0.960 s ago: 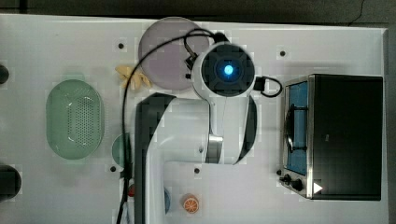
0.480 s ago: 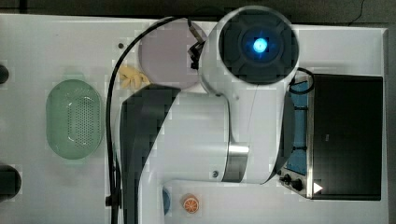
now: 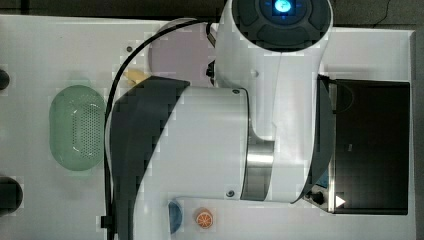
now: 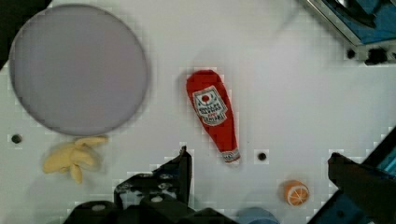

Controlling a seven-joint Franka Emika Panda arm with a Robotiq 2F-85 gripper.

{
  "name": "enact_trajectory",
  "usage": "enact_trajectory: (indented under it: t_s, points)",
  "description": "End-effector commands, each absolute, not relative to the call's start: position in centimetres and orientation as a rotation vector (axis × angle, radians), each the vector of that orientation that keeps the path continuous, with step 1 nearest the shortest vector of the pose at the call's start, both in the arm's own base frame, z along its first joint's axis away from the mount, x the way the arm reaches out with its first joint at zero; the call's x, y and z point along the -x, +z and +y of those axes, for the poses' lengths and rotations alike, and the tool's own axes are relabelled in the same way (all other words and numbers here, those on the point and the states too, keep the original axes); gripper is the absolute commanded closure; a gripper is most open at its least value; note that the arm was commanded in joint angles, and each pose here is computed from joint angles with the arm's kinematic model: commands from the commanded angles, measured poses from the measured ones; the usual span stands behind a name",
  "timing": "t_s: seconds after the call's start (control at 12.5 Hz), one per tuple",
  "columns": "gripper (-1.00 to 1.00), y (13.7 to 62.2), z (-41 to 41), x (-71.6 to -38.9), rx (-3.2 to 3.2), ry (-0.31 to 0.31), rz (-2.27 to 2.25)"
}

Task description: Pick Ketchup from oven and place it on table.

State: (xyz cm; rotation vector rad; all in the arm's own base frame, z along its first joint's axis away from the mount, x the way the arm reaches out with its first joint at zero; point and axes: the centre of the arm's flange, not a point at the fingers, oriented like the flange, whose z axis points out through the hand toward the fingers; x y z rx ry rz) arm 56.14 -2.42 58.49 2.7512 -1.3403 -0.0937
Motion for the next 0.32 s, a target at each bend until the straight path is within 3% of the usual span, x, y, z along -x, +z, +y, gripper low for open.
enact_trajectory:
  t_s: [0.08,0.32]
  points:
    - [-1.00,60.60,-3.00,-55.71,-2.741,-0.064,-1.445]
    - [-1.00,60.40,-2.88,-55.81,-2.740,-0.068,-1.441]
